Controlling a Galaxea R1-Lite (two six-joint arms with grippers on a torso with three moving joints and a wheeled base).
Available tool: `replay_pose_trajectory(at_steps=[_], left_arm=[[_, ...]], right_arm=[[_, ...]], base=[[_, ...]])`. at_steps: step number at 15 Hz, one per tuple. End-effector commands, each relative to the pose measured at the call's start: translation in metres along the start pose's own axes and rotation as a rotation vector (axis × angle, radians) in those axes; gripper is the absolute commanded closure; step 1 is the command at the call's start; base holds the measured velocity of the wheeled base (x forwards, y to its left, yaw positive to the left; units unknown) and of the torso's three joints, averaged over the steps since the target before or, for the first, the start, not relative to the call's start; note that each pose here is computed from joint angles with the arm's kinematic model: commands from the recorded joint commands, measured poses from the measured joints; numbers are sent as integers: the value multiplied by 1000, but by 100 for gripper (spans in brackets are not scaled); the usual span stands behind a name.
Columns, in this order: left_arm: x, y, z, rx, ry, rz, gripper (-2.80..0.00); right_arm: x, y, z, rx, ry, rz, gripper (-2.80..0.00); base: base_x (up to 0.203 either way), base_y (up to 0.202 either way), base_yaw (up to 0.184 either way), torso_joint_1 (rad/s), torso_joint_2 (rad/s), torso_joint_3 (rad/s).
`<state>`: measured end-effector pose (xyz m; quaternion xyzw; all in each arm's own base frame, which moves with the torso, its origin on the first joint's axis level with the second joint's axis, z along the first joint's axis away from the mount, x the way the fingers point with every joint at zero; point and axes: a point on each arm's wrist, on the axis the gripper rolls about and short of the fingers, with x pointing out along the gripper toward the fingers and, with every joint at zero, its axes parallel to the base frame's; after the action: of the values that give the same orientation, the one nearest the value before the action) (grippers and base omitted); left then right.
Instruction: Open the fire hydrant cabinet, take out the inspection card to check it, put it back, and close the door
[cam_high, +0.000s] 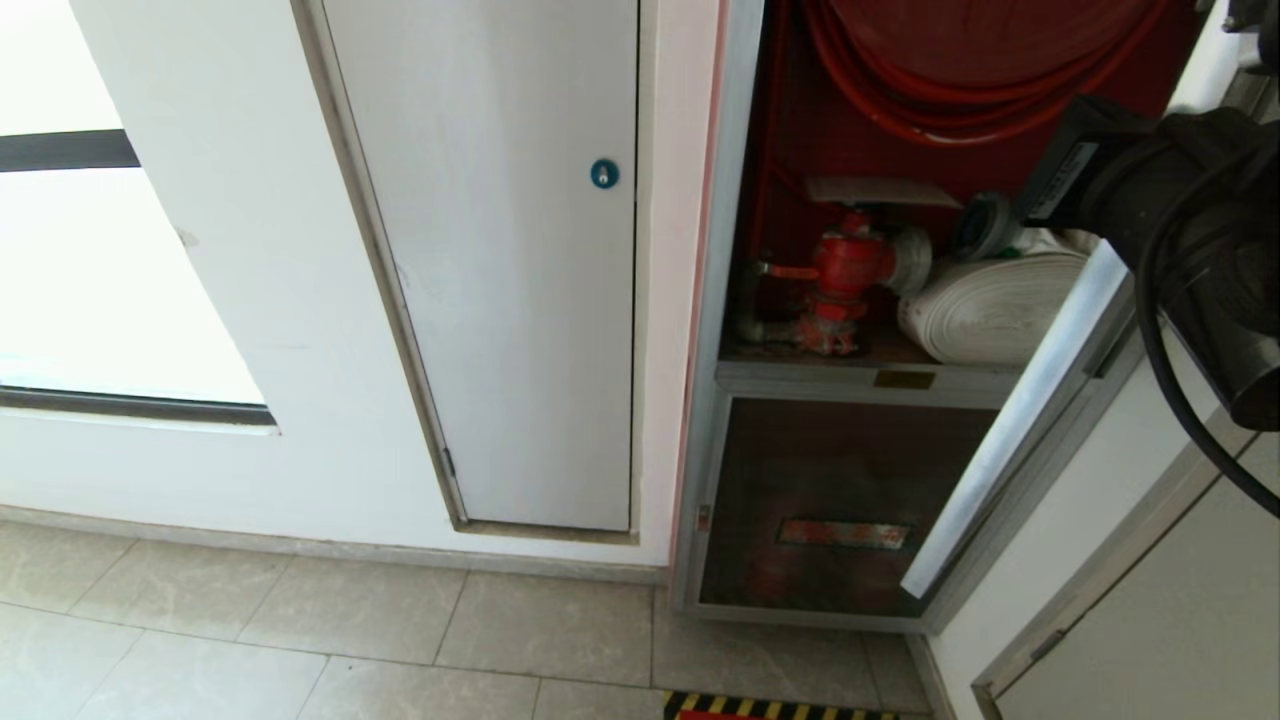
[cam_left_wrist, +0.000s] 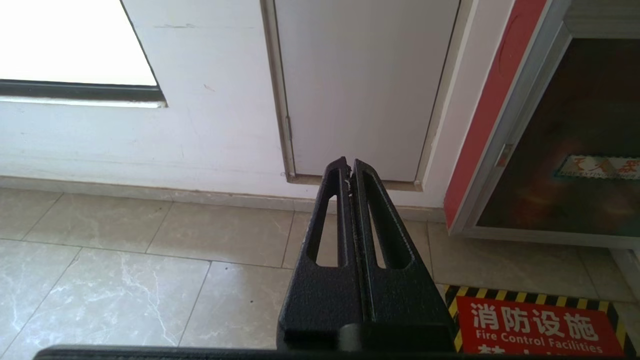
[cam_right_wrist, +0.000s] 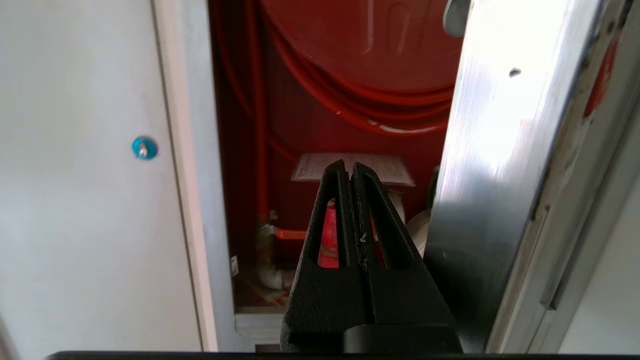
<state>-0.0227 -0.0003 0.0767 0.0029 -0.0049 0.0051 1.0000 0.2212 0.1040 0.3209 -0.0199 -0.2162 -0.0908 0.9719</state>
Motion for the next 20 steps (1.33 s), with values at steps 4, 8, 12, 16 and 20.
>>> replay_pose_trajectory(at_steps=[4,8,12,16,20], left_arm=[[0,0,-1,0,5,0,0],[0,0,-1,0,5,0,0],[0,0,-1,0,5,0,0],[0,0,-1,0,5,0,0],[0,0,-1,0,5,0,0]], right_arm=[[-16,-15,9,10,-5,-43,0],[-26,-27,19,16,-9,-87,0],[-38,-38,25,22,-8,-114,0],[-48,-48,31,26,-18,-128,0],[-60,-58,34,26,-26,-139,0]], base=[[0,0,0,0,0,0],[0,0,0,0,0,0],[0,0,0,0,0,0],[0,0,0,0,0,0],[0,0,0,0,0,0]])
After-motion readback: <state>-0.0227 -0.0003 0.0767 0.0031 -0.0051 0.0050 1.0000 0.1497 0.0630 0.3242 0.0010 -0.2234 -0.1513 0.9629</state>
